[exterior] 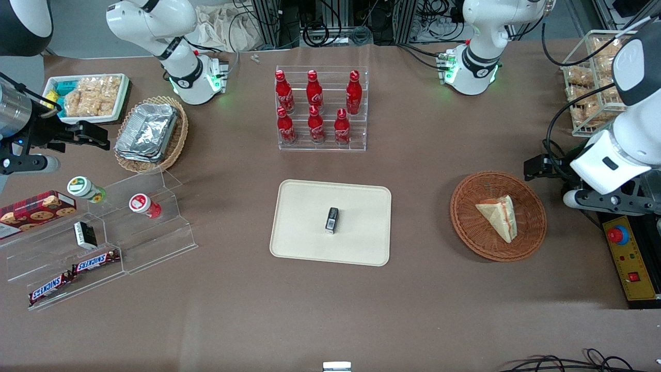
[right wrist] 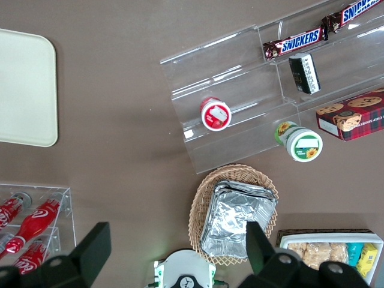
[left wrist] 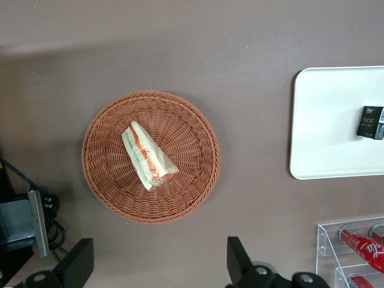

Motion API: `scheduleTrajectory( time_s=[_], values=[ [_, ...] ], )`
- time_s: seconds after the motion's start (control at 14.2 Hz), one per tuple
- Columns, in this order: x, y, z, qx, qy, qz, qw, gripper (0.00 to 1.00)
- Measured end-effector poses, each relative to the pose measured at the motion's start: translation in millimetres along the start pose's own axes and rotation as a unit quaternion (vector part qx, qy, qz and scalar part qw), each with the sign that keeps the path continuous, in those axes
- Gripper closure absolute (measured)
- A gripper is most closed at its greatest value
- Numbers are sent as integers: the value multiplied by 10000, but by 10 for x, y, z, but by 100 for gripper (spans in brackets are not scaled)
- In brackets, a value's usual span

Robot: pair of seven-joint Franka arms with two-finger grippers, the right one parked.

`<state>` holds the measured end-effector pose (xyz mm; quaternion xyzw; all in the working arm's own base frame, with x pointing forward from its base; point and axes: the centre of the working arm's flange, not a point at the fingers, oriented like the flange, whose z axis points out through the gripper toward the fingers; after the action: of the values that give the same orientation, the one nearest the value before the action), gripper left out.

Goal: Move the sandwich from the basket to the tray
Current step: 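Move the left gripper over the wrapped sandwich in the wicker basket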

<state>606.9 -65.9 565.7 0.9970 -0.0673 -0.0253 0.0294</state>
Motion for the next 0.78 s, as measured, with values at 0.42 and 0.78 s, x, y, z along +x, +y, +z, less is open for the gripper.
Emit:
scheduleTrajectory(
  time_s=[0.42,0.78],
  values=[
    [32,-8,51,-18,-27,-8,10000,0],
    [79,-306,215,-44,-144,-393,9991,0]
  ],
)
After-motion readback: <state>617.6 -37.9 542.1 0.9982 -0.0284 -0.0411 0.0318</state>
